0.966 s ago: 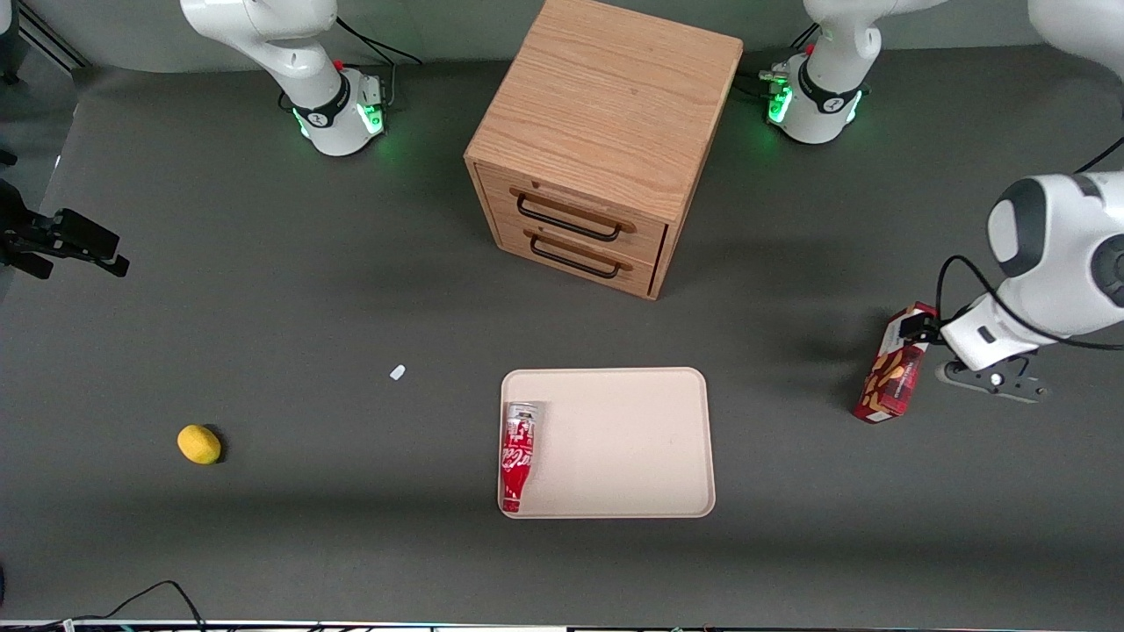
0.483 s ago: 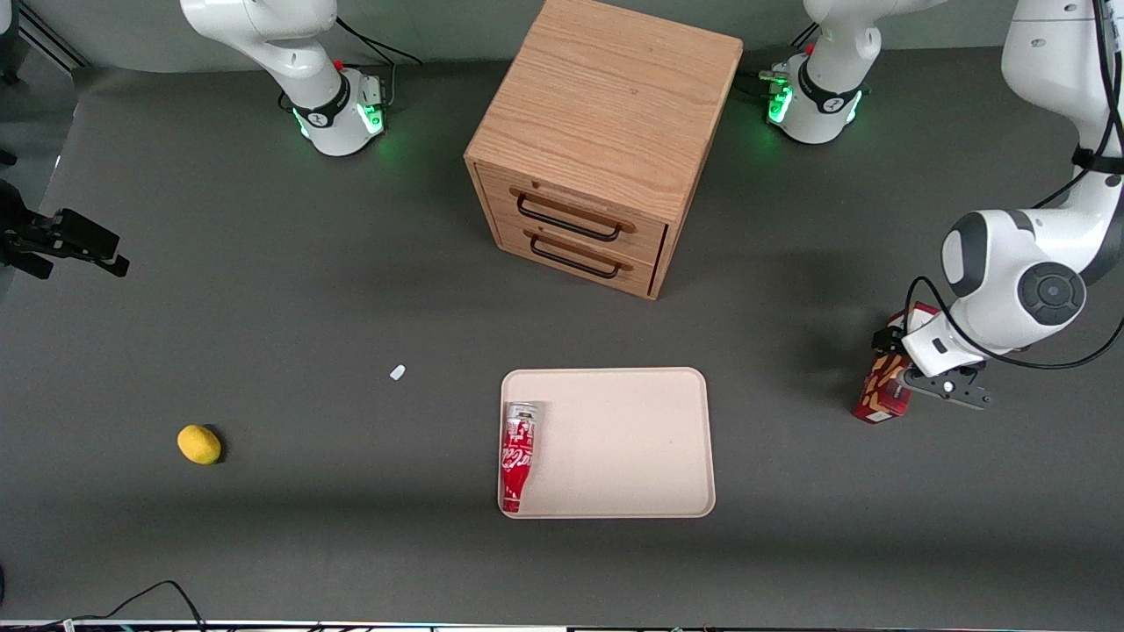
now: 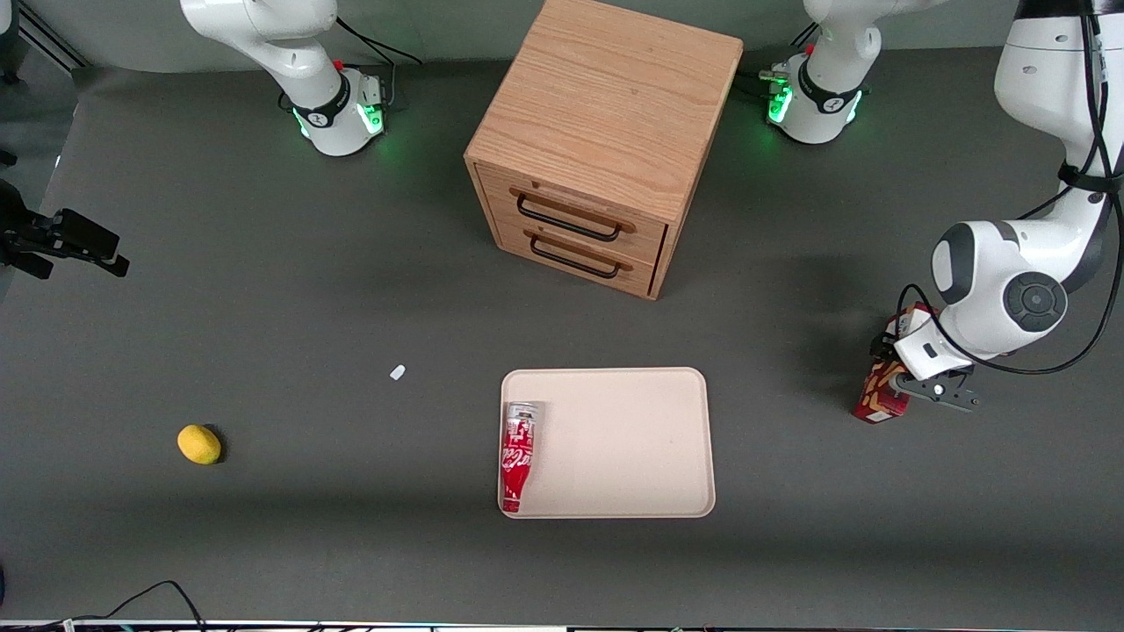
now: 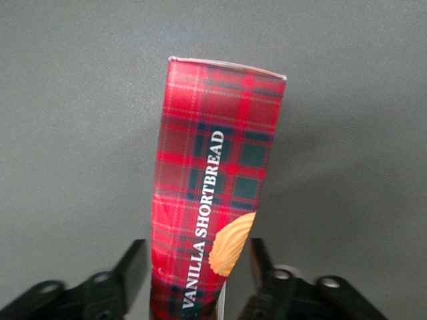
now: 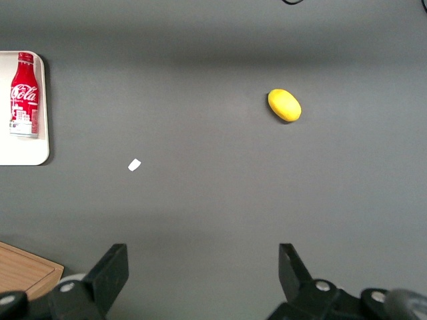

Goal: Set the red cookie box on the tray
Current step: 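Close the left gripper around the end of the red cookie box, then lift the red cookie box upright off the table with the left gripper, then carry the held box over the white tray beside the can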

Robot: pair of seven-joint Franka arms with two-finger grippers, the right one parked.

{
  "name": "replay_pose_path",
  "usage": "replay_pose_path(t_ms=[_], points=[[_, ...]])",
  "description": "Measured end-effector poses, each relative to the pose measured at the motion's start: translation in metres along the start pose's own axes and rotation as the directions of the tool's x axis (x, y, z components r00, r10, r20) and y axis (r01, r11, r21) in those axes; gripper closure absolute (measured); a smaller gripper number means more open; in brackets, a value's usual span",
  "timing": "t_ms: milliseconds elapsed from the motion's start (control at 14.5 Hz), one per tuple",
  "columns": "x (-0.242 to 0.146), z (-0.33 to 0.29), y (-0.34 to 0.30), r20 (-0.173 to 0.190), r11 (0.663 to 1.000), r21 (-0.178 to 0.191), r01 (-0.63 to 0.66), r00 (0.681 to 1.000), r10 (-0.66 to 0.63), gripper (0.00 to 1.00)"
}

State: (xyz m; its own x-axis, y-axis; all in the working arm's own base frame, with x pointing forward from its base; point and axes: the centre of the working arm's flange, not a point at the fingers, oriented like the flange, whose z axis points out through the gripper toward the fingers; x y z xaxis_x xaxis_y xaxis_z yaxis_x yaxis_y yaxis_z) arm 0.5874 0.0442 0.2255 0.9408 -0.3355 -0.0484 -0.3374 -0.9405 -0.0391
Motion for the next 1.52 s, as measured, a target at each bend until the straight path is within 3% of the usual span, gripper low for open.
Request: replay_pose_path(t_ms=[207, 345, 621, 828, 966, 1310, 1517], points=[[0.000, 0.000, 0.000, 0.001, 1.000, 0.000, 0.000, 1.000, 0.000, 0.69], [0.000, -0.001, 0.000, 0.000, 1.000, -0.001, 0.002, 1.000, -0.002, 0.81], [0.002, -0.005, -0.002, 0.003, 1.000, 0.000, 0.004, 1.000, -0.004, 0.83], [0.009, -0.034, -0.009, 0.038, 0.999, -0.019, 0.029, 0.999, -0.029, 0.85], [0.016, -0.073, -0.014, 0.052, 0.998, -0.039, 0.053, 0.997, -0.051, 0.85], [0.040, -0.210, -0.006, 0.048, 0.993, -0.061, 0.102, 0.994, -0.099, 0.85], [0.056, -0.277, 0.031, 0.046, 0.980, -0.108, 0.167, 0.986, -0.163, 0.85]])
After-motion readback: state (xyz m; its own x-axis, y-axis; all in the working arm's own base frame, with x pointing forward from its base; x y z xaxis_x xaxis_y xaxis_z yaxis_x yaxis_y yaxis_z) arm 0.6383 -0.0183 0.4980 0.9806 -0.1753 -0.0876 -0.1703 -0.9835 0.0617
